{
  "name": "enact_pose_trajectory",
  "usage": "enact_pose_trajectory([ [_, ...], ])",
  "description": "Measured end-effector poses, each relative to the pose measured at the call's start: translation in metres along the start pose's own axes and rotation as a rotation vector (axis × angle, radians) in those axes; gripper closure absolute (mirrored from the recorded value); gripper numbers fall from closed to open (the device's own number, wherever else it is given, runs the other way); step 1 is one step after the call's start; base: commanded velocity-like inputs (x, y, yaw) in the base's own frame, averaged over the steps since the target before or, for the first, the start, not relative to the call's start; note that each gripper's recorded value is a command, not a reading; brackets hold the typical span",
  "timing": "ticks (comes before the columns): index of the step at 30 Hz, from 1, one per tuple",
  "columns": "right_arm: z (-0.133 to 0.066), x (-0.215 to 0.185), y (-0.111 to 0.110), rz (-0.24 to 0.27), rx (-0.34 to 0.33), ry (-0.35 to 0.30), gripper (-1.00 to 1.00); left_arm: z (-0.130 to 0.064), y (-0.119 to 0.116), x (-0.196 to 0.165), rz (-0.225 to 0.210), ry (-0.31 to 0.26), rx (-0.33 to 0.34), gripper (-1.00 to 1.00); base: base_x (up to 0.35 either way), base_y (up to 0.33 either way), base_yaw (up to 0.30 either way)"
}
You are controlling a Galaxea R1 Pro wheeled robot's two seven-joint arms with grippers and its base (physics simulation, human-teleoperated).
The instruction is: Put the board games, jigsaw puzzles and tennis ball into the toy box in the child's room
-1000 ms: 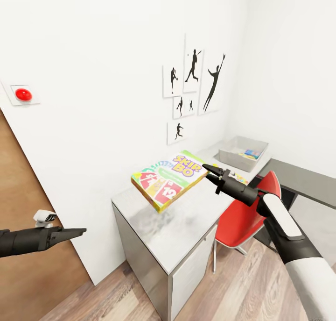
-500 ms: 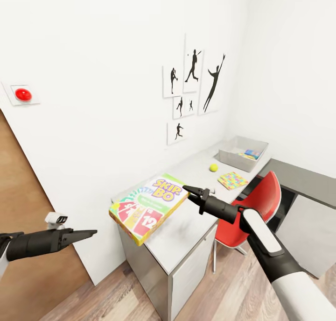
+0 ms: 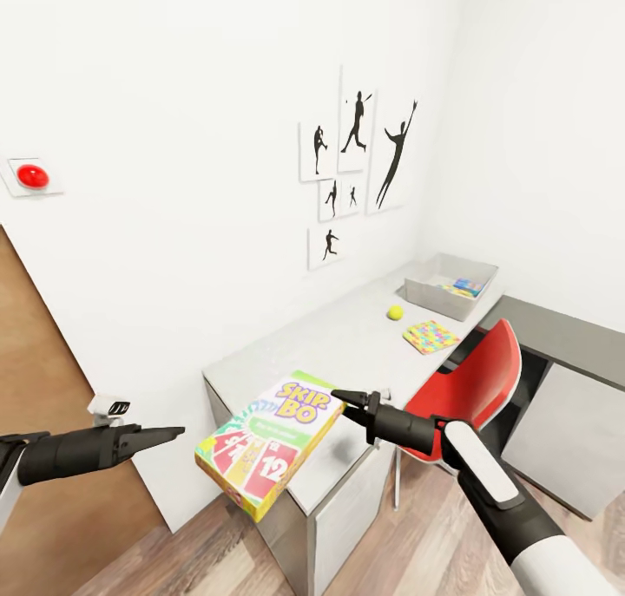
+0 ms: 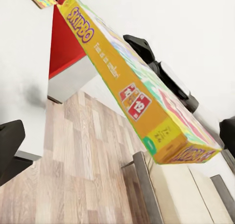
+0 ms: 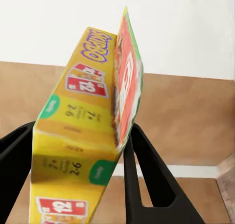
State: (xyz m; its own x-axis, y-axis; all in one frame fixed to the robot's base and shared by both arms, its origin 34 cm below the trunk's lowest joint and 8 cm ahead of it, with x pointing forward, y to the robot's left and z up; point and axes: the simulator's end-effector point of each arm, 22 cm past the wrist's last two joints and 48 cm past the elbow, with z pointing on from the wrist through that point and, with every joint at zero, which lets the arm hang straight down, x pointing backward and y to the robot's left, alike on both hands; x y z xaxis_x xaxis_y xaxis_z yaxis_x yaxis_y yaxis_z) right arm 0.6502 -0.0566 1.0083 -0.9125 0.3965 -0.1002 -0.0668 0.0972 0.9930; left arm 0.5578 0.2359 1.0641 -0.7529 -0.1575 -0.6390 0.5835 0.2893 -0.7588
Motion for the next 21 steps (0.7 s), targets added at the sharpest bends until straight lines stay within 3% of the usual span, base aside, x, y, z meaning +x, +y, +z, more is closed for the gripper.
enact_pose_trajectory([
  [3, -0.003, 0.003, -0.004, 0.021, -0.005, -0.007, 1.0, 0.0, 0.0, 0.0, 0.001, 0.0, -0.001, -1.0, -0.005, -0.001, -0.113],
  [4, -0.009, 0.009, -0.012, 0.058, -0.012, -0.016, 1.0, 0.0, 0.0, 0.0, 0.001, 0.0, -0.001, -1.0, -0.002, 0.0, -0.172],
  [21, -0.017, 0.003, -0.007, 0.05, -0.016, -0.041, 1.0, -0.002, -0.006, -0.003, 0.015, -0.005, 0.0, -1.0, -0.035, 0.0, -0.219],
])
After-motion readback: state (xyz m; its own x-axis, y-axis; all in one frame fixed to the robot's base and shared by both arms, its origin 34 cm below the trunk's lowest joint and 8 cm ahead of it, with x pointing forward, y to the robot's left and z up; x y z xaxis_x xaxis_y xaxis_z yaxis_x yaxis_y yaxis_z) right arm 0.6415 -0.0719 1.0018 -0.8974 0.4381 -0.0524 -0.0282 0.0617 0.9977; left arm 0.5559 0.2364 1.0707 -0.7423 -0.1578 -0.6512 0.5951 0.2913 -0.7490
